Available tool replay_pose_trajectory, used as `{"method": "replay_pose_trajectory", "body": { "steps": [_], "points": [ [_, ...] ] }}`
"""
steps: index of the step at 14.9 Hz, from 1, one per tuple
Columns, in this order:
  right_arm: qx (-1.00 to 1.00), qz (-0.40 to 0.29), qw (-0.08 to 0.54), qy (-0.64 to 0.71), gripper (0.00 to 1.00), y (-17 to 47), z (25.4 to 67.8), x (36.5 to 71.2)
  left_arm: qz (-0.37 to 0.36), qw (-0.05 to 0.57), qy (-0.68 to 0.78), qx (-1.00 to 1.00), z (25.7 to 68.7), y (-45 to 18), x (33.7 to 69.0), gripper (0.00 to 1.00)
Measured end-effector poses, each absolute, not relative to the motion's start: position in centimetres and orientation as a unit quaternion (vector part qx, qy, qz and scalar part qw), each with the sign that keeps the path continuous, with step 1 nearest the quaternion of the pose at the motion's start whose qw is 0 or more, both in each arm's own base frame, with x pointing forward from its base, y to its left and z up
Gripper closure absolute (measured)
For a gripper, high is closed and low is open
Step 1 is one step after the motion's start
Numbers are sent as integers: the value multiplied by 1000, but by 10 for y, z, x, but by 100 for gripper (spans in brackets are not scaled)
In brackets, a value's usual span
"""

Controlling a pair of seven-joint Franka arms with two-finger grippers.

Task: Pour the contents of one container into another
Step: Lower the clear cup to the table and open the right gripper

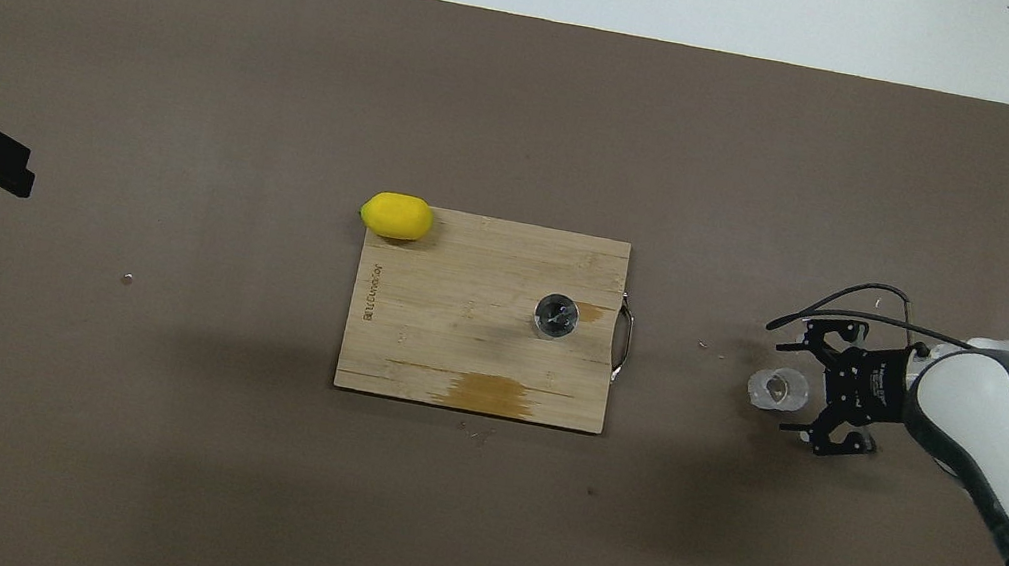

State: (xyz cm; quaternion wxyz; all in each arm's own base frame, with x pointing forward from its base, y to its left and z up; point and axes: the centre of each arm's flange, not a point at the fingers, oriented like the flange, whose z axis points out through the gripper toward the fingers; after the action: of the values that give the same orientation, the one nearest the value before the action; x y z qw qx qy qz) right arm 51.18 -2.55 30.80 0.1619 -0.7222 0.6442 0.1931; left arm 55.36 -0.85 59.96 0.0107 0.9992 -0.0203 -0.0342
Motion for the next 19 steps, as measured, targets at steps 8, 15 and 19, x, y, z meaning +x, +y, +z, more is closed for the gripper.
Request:
{"method": "replay_pose_trajectory", "body": {
  "steps": [8, 15, 19],
  "points": [
    [-913, 116, 102, 376, 1, -20, 376, 494, -30, 10, -39, 999, 610, -29, 545, 0],
    [-989, 66, 43, 125, 0, 17, 480, 513, -29, 11, -37, 999, 611, -28, 545, 0],
    [-998, 8, 4, 62, 0, 46, 544, 528, -29, 11, -34, 999, 611, -25, 546, 0]
  ]
}}
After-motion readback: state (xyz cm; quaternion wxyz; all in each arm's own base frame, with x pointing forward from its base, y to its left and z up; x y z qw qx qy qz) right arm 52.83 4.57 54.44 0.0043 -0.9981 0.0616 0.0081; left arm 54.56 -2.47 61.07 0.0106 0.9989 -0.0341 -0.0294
